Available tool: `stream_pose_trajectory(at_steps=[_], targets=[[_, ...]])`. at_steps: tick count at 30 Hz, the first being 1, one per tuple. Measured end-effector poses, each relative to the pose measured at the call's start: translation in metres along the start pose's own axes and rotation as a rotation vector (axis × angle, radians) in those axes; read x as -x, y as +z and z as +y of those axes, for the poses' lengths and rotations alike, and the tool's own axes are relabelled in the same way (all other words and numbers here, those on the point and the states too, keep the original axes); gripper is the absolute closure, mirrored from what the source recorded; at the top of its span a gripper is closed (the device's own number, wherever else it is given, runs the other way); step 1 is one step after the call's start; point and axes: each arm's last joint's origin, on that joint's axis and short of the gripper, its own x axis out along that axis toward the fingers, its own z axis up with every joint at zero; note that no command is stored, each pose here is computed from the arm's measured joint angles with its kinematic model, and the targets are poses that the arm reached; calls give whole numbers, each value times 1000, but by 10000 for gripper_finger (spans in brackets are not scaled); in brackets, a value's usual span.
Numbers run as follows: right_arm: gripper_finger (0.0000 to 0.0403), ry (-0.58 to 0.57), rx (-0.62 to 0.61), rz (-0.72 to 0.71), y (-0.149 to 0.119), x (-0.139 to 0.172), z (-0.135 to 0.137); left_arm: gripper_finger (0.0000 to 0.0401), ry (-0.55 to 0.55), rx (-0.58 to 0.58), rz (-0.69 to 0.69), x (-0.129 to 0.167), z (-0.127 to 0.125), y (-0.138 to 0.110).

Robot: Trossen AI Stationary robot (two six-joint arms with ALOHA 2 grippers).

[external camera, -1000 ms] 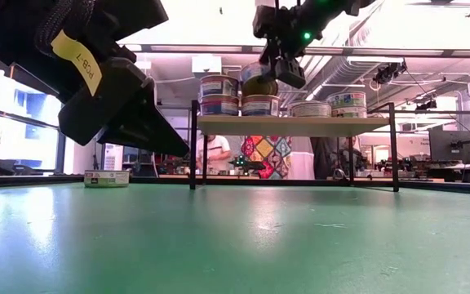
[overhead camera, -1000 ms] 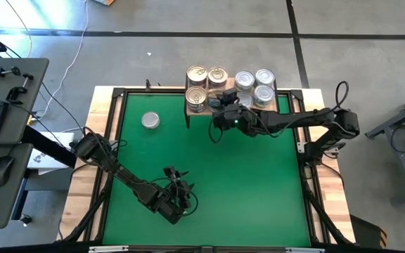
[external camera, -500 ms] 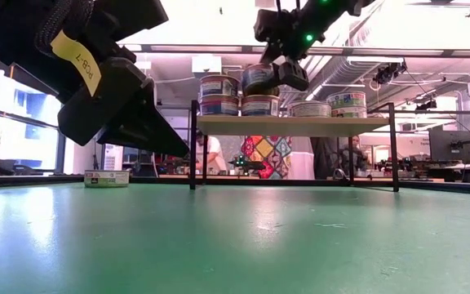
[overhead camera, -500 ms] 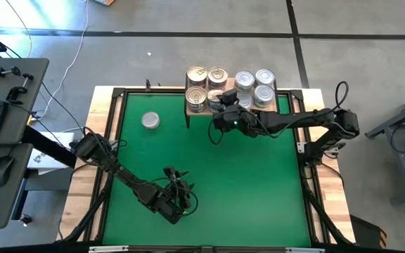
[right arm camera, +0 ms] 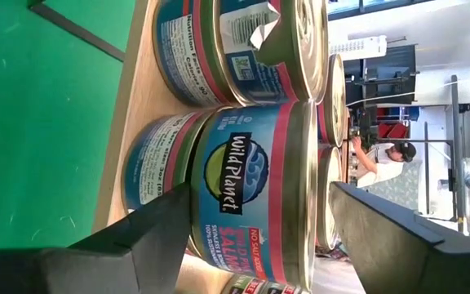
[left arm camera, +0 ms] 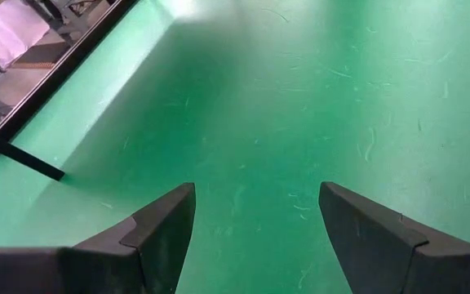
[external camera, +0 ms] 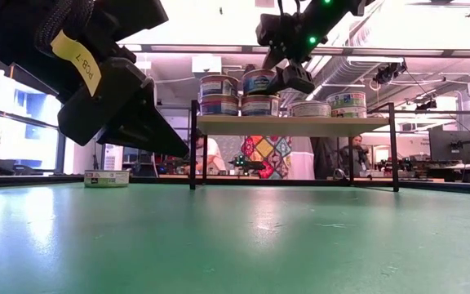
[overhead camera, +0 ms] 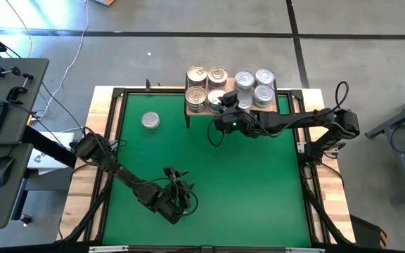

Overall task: Stack canned seafood by type on shelf
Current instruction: Stack the blue pink tuna can on top of the bottom right blue pink tuna can on the shelf

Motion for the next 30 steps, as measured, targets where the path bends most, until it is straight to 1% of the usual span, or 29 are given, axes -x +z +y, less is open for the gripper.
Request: stream_pose_trajectory(at_steps=[5, 7, 9, 12, 17, 19, 21, 23, 24, 26, 28, 30], targets=[[121, 0, 1, 3, -1, -1, -1, 144, -1, 1, -1, 0, 0, 0], [121, 15, 10, 9, 0, 1, -3, 144, -1, 1, -1, 0, 0, 0], [121, 44, -5, 7, 1, 4, -8, 144, -1, 1, -1, 0, 0, 0], [121, 84, -40, 13, 1, 9, -16, 144, -1, 3, -1, 0, 0, 0], [121, 117, -93, 14, 4, 17, -28, 144, -2, 4, -2, 0, 0, 0], [121, 103, -136, 24, 6, 22, -31, 144, -2, 5, -2, 0, 0, 0], [121, 98, -211, 29, 11, 30, -34, 144, 3, 19, -7, 0, 0, 0], [121, 130, -299, 6, 16, 40, -31, 144, 32, 32, -41, 3, -1, -3], [121, 166, -328, -22, 20, 45, -28, 146, 50, 32, -60, 6, -1, -5], [122, 215, -332, -64, 26, 52, -17, 152, 66, 46, -92, 11, -2, -11], [126, 235, -305, -77, 29, 56, -5, 160, 59, 65, -97, 15, -3, -15], [134, 254, -302, -78, 28, 55, -2, 168, 49, 85, -94, 17, -4, -19]])
